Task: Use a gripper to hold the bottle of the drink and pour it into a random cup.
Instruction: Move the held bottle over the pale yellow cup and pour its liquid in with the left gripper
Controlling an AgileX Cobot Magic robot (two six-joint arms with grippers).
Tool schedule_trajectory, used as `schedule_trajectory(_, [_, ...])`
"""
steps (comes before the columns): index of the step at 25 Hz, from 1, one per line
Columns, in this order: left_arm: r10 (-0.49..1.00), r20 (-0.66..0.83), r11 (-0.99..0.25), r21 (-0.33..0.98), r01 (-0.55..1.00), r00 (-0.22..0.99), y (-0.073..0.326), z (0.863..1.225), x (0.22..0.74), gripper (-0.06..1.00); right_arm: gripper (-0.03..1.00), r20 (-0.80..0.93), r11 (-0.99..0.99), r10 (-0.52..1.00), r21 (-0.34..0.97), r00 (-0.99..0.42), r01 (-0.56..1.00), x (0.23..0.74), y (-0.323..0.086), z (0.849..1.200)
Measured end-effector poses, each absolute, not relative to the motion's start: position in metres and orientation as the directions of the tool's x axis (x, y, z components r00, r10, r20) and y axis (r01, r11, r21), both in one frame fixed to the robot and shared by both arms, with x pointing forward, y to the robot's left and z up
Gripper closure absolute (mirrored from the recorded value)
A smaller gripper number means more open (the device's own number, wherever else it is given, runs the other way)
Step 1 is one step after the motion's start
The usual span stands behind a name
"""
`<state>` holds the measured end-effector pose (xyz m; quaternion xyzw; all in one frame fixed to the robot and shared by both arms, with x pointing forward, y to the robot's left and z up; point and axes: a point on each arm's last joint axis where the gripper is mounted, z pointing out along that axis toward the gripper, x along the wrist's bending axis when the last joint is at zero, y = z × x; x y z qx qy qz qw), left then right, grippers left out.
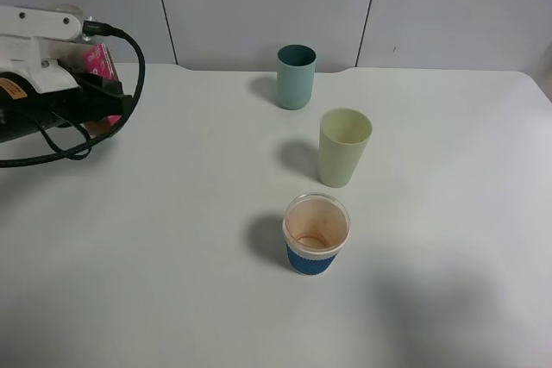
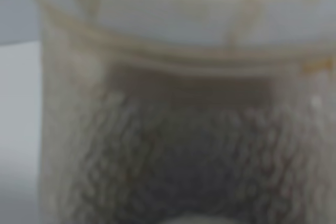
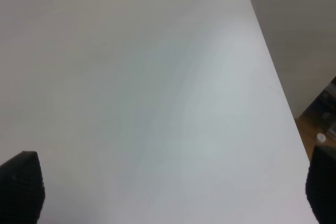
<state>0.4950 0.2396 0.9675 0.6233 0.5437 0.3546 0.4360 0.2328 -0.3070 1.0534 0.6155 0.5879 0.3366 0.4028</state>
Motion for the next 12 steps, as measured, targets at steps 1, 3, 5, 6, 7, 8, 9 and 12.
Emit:
schedule_trajectory(1, [0.988, -0.027, -0.033, 0.923, 0.384, 0.150, 0.237, 0.968, 0.494, 0.61, -0.02, -0.059, 0.016, 0.995, 0.892, 0.082, 0.453, 0.233, -0.307, 1.053])
schedule_trajectory(3, [0.989, -0.009, -0.052, 0.913, 0.404, 0.146, 0.232, 0.969, 0.491, 0.61, -0.02, -0.059, 0.016, 0.995, 0.892, 0.082, 0.453, 0.233, -0.307, 1.053])
schedule_trajectory(5, [0.987, 0.038, -0.103, 0.901, 0.422, 0.159, 0.220, 0.971, 0.489, 0.61, -0.02, -0.059, 0.016, 0.995, 0.892, 0.082, 0.453, 0.233, -0.307, 1.053])
schedule_trajectory(6, [0.987, 0.041, -0.105, 0.899, 0.425, 0.157, 0.216, 0.972, 0.489, 0.61, -0.02, -0.059, 0.016, 0.995, 0.892, 0.082, 0.453, 0.233, -0.307, 1.053])
schedule_trajectory(7, [0.986, 0.050, -0.115, 0.897, 0.427, 0.159, 0.211, 0.974, 0.489, 0.61, -0.02, -0.059, 0.016, 0.995, 0.892, 0.082, 0.453, 0.233, -0.307, 1.053])
schedule_trajectory(8, [0.984, 0.066, -0.130, 0.897, 0.423, 0.164, 0.206, 0.977, 0.490, 0.61, -0.02, -0.059, 0.016, 0.995, 0.892, 0.082, 0.453, 0.233, -0.307, 1.053])
schedule_trajectory(9, [0.985, 0.065, -0.127, 0.896, 0.425, 0.158, 0.202, 0.980, 0.490, 0.61, -0.02, -0.059, 0.016, 0.995, 0.892, 0.082, 0.453, 0.233, -0.307, 1.053])
schedule_trajectory(12, [0.981, 0.118, -0.173, 0.899, 0.403, 0.157, 0.187, 0.991, 0.490, 0.61, -0.02, -0.059, 0.016, 0.995, 0.892, 0.082, 0.453, 0.233, -0.307, 1.053])
